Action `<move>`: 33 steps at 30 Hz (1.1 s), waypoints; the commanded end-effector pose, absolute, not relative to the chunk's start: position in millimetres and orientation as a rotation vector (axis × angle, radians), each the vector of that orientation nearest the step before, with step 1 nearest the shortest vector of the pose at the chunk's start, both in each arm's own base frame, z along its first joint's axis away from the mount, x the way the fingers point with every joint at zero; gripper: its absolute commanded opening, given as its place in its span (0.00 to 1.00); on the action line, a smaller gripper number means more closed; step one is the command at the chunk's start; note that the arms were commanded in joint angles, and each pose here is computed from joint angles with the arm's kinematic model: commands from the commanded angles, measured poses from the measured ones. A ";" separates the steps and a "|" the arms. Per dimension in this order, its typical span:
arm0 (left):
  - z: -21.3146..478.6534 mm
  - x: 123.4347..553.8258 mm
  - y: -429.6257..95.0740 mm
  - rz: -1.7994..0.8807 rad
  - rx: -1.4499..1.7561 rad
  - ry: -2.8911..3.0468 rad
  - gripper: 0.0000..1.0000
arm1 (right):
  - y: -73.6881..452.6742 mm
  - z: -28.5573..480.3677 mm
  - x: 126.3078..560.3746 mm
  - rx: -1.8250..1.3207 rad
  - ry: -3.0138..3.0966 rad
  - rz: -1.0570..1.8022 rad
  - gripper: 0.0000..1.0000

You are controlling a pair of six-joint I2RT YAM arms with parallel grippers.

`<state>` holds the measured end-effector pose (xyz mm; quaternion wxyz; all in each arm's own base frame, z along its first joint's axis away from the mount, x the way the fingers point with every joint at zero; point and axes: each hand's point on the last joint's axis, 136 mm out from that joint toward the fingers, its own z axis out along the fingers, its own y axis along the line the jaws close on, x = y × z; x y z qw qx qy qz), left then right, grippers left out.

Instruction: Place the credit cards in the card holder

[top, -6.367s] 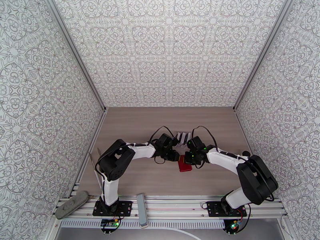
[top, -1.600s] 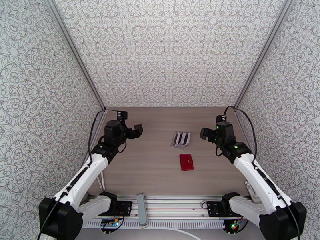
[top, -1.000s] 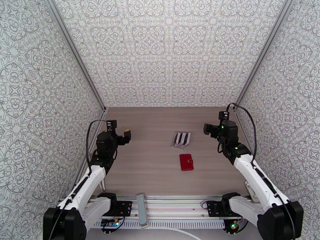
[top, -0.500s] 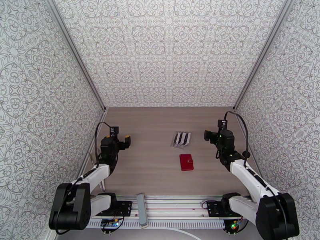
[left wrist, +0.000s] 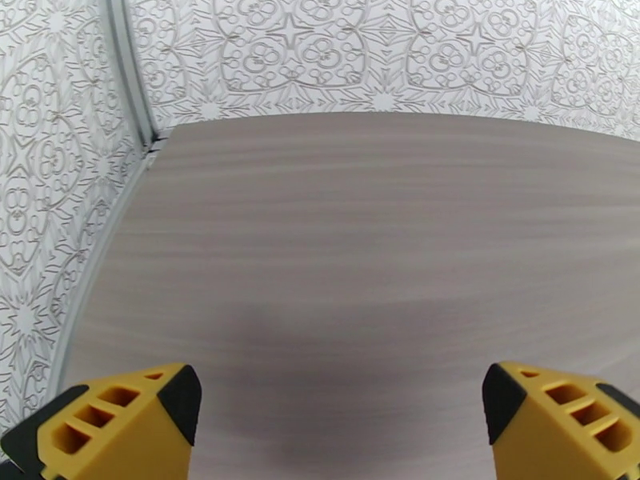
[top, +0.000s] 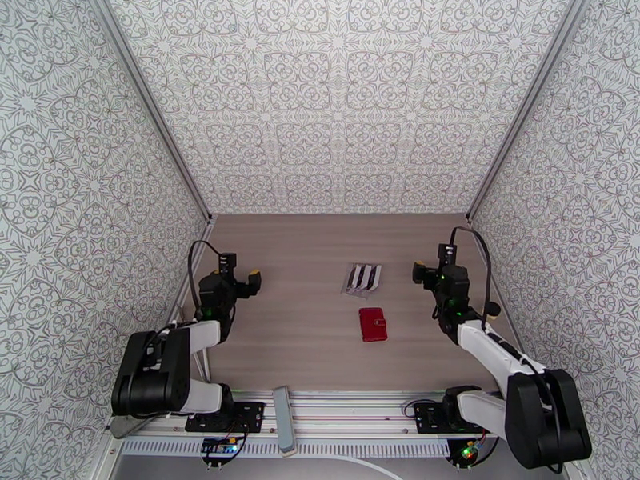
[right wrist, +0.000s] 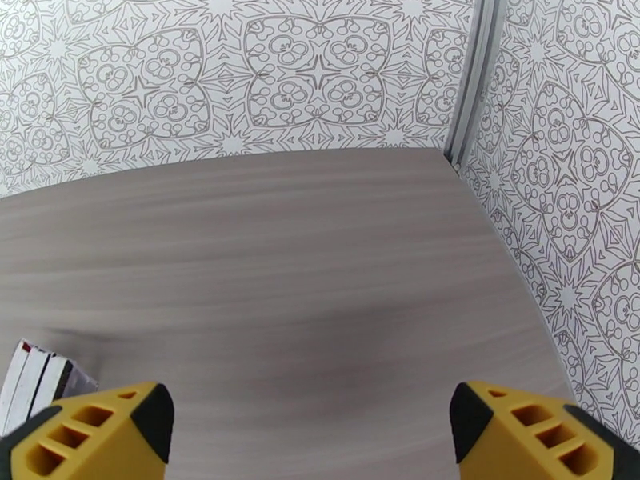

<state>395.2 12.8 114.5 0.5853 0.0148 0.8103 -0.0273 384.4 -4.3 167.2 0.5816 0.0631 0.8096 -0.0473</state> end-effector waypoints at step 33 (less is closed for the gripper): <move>110.3 402.4 25.8 0.050 -0.039 1.853 0.99 | -5.2 118.5 398.9 0.081 1.811 -0.096 0.97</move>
